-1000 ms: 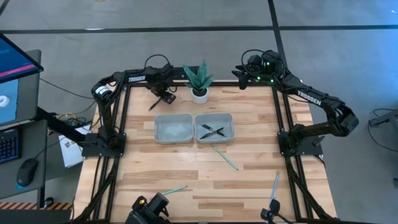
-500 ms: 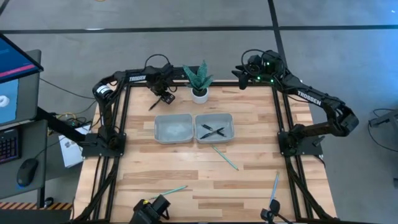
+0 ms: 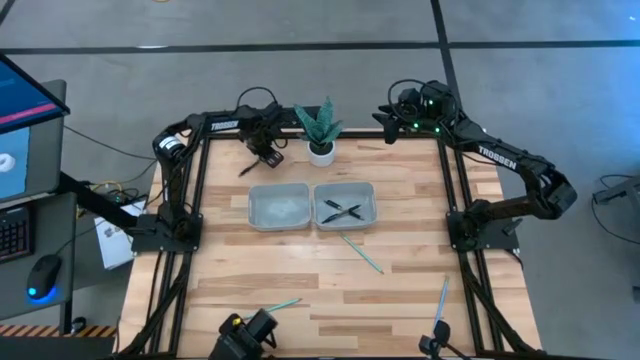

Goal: Sort pens & pencils
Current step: Put the black pen into the right gray bin

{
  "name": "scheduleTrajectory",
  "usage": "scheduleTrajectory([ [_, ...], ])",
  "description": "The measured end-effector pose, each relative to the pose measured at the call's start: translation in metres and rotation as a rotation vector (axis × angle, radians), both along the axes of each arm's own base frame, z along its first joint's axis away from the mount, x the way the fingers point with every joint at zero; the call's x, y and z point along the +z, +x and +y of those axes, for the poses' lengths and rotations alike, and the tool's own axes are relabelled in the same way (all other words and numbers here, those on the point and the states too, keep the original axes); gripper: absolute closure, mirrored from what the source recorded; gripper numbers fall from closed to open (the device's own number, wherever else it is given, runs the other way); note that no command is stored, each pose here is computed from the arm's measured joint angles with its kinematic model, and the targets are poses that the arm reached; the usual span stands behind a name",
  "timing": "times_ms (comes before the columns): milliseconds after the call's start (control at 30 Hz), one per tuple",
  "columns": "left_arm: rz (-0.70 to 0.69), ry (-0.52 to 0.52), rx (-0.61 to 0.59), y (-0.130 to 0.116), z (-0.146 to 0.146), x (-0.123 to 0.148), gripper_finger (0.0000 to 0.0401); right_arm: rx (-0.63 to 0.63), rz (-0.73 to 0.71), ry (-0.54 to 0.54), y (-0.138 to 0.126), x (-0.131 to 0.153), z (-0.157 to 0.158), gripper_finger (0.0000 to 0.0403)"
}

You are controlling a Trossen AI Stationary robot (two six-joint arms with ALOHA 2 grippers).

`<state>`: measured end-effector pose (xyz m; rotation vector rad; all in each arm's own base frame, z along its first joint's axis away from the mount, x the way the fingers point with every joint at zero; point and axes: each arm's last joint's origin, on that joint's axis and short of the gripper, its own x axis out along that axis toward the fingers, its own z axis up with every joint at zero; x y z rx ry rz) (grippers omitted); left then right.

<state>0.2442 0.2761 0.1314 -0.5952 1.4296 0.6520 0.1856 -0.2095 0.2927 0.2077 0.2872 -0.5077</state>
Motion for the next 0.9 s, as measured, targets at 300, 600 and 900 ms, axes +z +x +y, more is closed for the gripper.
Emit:
scheduleTrajectory([
  [300,0.017,0.026,0.052,0.0,0.0009,0.0005,0.0367,0.0,0.0,0.0,0.0,0.0,0.0,0.0206],
  [600,0.025,0.03,0.052,0.0004,0.0004,0.0006,0.0359,0.0,0.0,0.0,0.0,0.0,0.0,0.0206],
  [900,0.031,0.023,0.048,-0.001,-0.0017,0.0058,0.0357,0.0,0.0,0.0,0.0,0.0,0.0,0.0204],
])
